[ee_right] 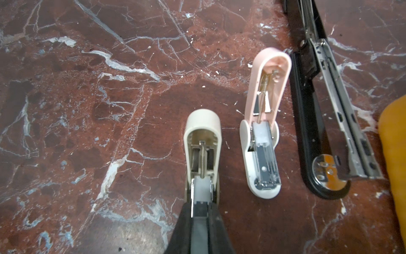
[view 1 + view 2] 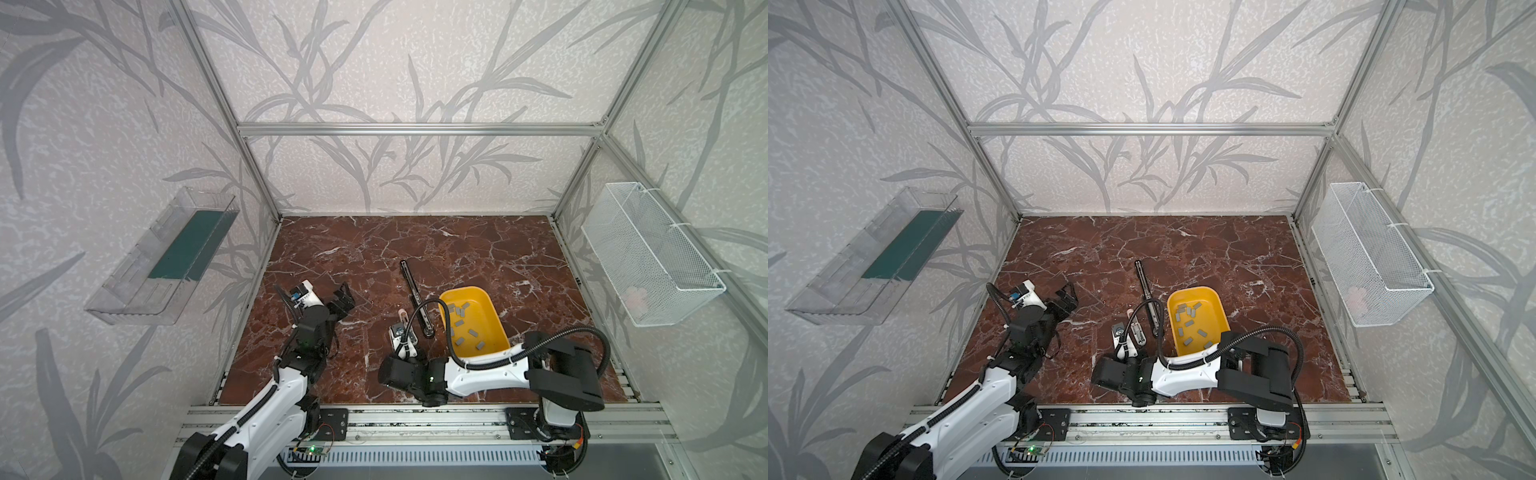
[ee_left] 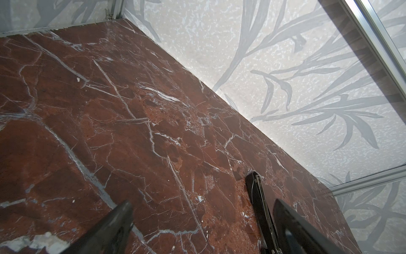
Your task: Load the staples into the stapler
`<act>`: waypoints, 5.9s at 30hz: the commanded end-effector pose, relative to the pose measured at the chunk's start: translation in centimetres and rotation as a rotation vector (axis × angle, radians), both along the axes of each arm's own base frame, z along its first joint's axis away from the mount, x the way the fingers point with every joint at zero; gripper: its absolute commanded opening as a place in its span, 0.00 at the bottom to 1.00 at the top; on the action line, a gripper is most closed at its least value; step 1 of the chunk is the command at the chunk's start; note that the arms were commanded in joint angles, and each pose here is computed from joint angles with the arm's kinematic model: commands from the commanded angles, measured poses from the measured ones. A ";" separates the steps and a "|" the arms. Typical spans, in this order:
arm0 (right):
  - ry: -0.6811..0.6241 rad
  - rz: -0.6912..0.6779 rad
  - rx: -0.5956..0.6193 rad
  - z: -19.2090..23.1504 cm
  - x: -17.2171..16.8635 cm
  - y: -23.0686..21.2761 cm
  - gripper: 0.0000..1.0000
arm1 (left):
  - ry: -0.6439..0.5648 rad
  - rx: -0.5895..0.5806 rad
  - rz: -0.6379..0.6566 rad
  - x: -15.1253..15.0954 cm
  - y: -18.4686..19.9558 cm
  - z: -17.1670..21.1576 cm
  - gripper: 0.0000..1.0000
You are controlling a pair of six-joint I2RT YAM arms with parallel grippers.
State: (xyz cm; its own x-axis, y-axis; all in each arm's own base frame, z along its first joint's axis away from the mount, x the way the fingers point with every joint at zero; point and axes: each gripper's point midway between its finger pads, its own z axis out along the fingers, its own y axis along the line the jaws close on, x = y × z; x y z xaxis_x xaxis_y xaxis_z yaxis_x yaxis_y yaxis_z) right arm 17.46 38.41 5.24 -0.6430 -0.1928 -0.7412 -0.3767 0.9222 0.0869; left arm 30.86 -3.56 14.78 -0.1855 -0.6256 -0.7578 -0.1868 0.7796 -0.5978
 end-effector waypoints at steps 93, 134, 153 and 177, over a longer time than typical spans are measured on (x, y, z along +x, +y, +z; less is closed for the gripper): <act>0.009 -0.015 0.003 -0.2 0.8 0.3 0.00 | -0.021 -0.019 0.012 -0.1 0.3 0.5 0.99; -0.132 0.322 0.139 3.3 -0.6 2.2 0.00 | -0.012 -0.039 0.008 -0.1 0.1 0.1 0.99; -0.117 0.269 0.159 2.3 0.3 0.6 0.00 | 0.105 -0.018 -0.149 -9.7 0.1 0.1 0.99; -0.115 0.258 0.055 0.4 1.2 0.5 0.00 | 0.144 0.034 -0.163 -9.0 -0.1 -1.1 0.99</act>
State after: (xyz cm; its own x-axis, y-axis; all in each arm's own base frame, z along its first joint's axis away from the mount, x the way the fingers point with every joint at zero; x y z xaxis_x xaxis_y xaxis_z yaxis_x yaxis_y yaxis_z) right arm 18.00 38.97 5.51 -0.4995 -0.2910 -0.8160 -0.6237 0.7745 0.1055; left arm 22.04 -3.94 13.24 -0.4115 -0.5545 -0.7233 -0.1466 0.8235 -0.5480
